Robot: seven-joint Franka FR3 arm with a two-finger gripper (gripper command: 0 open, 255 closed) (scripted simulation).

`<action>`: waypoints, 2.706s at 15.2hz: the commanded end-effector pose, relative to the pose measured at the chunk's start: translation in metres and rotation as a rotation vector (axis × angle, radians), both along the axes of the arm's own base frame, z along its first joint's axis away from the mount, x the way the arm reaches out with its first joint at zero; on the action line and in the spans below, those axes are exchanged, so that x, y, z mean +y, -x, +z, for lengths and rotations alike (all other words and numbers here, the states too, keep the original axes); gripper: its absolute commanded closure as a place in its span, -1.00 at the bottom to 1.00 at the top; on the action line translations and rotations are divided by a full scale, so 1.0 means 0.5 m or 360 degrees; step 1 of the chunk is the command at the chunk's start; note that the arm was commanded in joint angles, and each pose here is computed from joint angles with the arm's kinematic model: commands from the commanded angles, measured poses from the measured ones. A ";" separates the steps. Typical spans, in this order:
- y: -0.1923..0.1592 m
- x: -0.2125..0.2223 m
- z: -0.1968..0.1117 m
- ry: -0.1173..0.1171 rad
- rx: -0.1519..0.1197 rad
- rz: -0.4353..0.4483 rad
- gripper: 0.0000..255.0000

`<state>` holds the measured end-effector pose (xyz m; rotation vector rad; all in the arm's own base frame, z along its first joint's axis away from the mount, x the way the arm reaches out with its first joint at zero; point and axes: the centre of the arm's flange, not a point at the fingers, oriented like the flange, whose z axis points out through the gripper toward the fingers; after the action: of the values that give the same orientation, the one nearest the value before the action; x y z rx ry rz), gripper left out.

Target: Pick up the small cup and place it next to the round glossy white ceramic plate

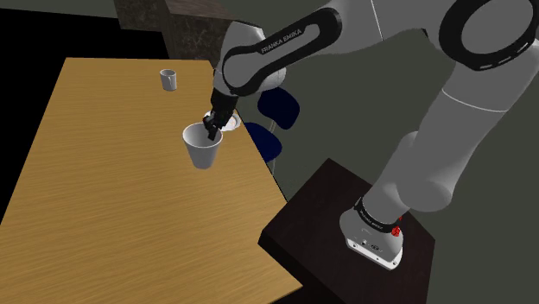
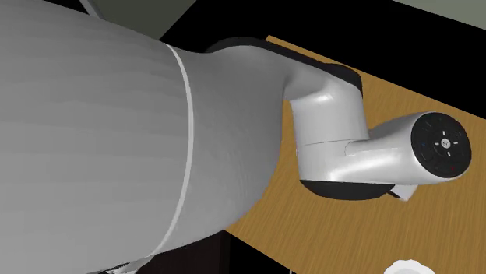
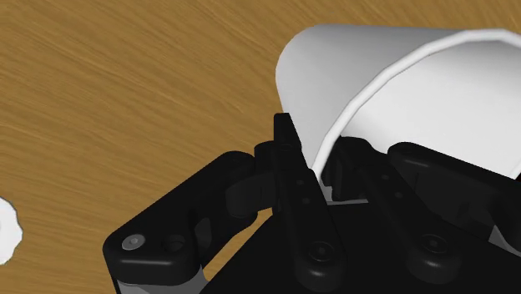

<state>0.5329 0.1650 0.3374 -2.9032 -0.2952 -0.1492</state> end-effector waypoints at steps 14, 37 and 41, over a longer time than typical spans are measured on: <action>-0.325 -0.229 -0.001 0.0001 -0.0001 0.0002 1.00; -0.498 -0.352 -0.158 0.0001 -0.0001 0.0002 1.00; -0.498 -0.352 -0.201 0.0001 -0.0001 0.0002 1.00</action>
<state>0.7824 -0.0115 0.2424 -2.9036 -0.2968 -0.1482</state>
